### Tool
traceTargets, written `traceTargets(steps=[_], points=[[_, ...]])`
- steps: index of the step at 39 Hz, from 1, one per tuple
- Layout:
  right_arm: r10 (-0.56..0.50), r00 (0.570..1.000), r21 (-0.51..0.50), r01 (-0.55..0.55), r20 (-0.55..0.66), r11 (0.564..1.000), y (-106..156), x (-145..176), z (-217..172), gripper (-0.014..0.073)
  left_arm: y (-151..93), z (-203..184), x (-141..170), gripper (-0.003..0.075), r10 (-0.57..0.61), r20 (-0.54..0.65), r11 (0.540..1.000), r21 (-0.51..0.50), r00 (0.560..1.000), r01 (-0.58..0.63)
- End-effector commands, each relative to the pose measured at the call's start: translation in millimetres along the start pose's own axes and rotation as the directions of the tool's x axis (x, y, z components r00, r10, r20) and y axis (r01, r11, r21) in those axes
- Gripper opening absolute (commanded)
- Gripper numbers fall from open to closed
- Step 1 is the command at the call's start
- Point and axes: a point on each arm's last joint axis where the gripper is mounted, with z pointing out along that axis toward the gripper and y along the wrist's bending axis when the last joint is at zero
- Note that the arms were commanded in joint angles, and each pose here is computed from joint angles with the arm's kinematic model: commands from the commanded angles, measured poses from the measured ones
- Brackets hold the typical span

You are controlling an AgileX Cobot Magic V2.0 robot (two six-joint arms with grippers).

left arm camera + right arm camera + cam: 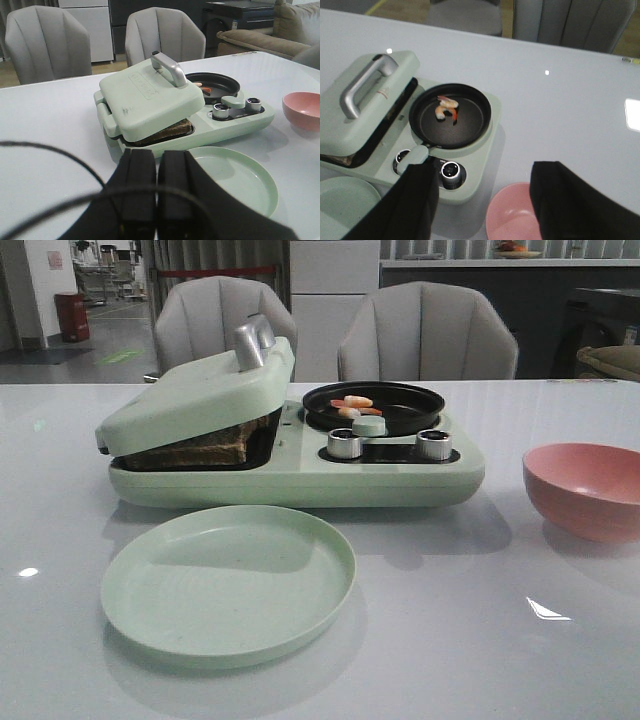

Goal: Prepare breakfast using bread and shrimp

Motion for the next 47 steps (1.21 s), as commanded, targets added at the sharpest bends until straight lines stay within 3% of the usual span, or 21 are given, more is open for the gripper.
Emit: traceTargets(steps=[1,8,29,34,44,47], points=[[-0.013,0.972,-0.016,0.018,0.236,1.0,8.2,1.0,-33.1,0.051,1.5,-1.8,-14.7,0.0111,-0.024,0.095,1.0,-0.016,0.995,0.026],[-0.016,0.956,-0.079,0.041,0.292,0.996,16.7,46.2,-67.7,0.051,1.5,-1.8,-14.7,0.0111,-0.024,0.095,1.0,-0.016,0.995,0.026],[-0.022,0.916,-0.069,0.054,0.401,0.996,10.1,165.0,-105.3,0.051,1.5,-1.8,-14.7,0.0111,-0.024,0.095,1.0,-0.016,0.995,0.026],[-0.031,0.884,-0.049,0.061,0.466,0.997,8.2,174.2,-107.0,0.051,1.5,-1.8,-14.7,0.0111,-0.024,0.095,1.0,-0.016,0.995,0.026],[-0.032,0.907,-0.047,0.057,0.419,0.997,7.3,190.0,-94.0,0.0503,1.5,-1.8,-14.7,0.0111,-0.024,0.095,1.0,-0.016,0.995,0.026],[-0.032,0.907,-0.047,0.057,0.42,0.997,7.2,190.9,-93.2,0.0452,1.5,-1.8,-14.7,0.0111,-0.024,0.095,1.0,-0.016,0.995,0.026]])
